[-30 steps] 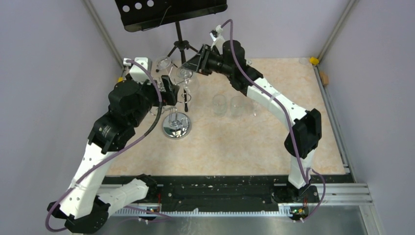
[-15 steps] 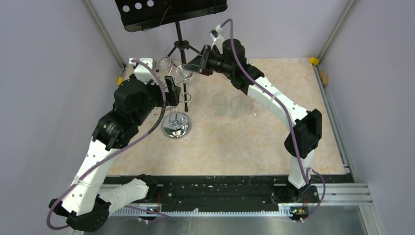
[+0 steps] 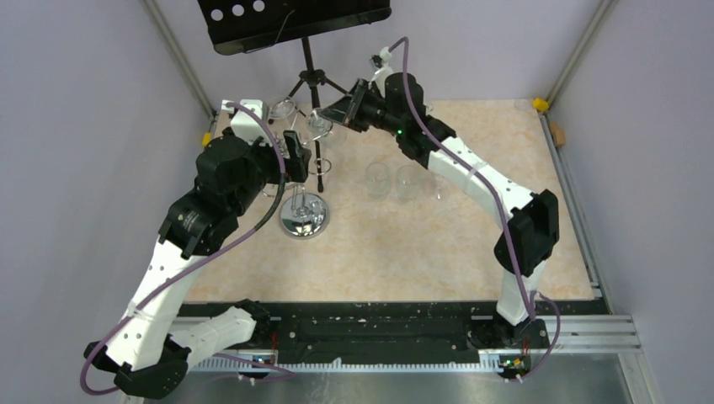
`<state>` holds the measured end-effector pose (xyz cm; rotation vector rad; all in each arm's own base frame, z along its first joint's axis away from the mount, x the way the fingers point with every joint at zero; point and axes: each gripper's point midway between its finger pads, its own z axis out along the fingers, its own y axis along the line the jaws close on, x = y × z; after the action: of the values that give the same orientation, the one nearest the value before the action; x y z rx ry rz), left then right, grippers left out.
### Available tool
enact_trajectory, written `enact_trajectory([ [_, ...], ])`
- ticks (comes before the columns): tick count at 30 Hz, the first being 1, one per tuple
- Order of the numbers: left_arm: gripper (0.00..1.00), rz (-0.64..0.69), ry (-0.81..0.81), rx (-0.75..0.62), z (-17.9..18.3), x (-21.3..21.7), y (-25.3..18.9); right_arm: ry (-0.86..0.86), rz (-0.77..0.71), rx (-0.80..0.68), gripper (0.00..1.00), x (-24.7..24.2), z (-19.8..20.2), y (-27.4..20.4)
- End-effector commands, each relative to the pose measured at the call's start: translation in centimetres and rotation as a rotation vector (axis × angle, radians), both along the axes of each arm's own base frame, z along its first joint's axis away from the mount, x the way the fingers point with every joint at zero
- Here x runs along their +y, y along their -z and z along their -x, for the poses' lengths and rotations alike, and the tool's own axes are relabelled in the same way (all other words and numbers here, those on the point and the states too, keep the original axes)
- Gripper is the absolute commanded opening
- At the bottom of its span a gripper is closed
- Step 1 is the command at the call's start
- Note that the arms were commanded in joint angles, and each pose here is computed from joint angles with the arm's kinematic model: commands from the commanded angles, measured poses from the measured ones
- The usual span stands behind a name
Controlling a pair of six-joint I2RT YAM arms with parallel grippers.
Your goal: Take the wine glass off the wine glass rack
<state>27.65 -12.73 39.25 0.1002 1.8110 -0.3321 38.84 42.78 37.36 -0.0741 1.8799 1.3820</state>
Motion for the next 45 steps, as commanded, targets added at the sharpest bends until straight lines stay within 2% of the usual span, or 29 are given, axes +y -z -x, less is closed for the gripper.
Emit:
enact_trajectory([
  [1, 0.94, 0.021, -0.013, -0.048, 0.0, 0.4, -1.3, 0.084, -0.226, -0.049, 0.0, -2.4, 0.9, -6.7],
  [5, 0.94, 0.022, -0.013, -0.054, 0.0, 0.4, -1.4, 0.08, -0.32, -0.023, 0.0, -3.1, 1.9, -8.1],
  [9, 0.94, 0.02, -0.016, -0.053, -0.1, 0.4, -1.4, 0.082, -0.345, -0.016, 0.0, -3.7, 2.6, -8.8],
  [21, 0.94, 0.019, -0.019, -0.047, -0.3, 0.3, -1.2, 0.058, -0.344, -0.014, 0.0, -3.9, 4.1, -9.1],
  [30, 0.94, 0.02, -0.05, -0.053, -0.3, 0.9, -1.3, -0.002, -0.356, -0.007, 0.0, -2.1, 5.2, -9.1],
  [45, 0.94, 0.017, -0.108, -0.066, -0.2, 2.1, -1.3, -0.003, -0.324, 0.009, 0.0, -0.1, 5.2, -8.2],
])
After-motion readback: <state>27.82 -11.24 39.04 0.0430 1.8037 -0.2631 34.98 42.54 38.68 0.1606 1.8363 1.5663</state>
